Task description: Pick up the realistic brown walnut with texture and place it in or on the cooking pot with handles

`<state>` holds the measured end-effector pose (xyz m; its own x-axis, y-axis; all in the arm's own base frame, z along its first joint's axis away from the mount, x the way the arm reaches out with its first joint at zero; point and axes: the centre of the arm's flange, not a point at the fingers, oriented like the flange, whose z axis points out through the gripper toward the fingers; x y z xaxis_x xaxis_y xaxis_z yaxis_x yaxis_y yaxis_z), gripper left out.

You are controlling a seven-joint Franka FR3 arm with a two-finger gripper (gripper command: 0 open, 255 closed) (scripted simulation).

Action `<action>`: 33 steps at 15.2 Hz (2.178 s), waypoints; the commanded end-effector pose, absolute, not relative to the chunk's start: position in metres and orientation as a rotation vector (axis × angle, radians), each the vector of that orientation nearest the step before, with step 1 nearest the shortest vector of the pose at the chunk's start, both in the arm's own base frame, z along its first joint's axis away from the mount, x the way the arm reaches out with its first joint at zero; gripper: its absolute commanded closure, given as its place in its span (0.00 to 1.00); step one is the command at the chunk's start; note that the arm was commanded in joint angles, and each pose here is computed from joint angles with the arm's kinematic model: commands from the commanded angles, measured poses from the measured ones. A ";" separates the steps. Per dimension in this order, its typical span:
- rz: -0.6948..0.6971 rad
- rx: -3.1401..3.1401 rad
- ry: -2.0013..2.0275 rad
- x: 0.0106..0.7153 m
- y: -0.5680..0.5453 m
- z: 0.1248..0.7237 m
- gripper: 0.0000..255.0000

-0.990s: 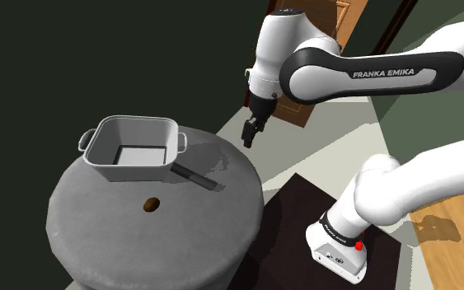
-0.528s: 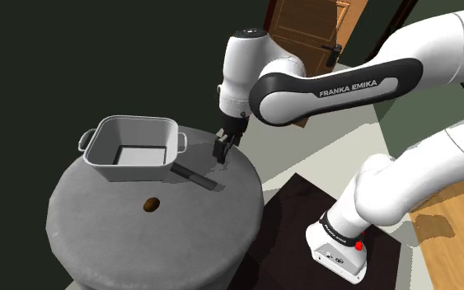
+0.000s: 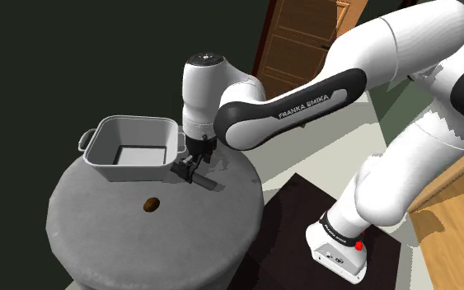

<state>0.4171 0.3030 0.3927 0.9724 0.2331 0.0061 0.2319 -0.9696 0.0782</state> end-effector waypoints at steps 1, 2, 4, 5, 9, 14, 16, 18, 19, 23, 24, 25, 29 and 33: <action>0.030 3.049 0.363 0.426 0.322 0.380 0.00; 0.033 3.051 0.366 0.430 0.333 0.374 0.00; 0.039 3.055 0.372 0.438 0.354 0.362 0.00; 0.042 3.057 0.375 0.442 0.364 0.356 0.00; 0.054 3.065 0.386 0.458 0.407 0.332 0.00; 0.059 3.068 0.391 0.466 0.425 0.306 0.00; 0.059 3.068 0.391 0.466 0.424 0.296 0.00; 0.059 3.068 0.391 0.467 0.424 0.285 0.00; 0.059 3.068 0.391 0.467 0.424 0.282 0.00; 0.059 3.068 0.391 0.467 0.424 0.282 0.00; 0.059 3.068 0.391 0.467 0.424 0.282 0.00; 0.059 3.068 0.391 0.467 0.424 0.282 0.00; 0.059 3.068 0.391 0.467 0.424 0.282 1.00; 0.059 3.068 0.391 0.467 0.424 0.282 1.00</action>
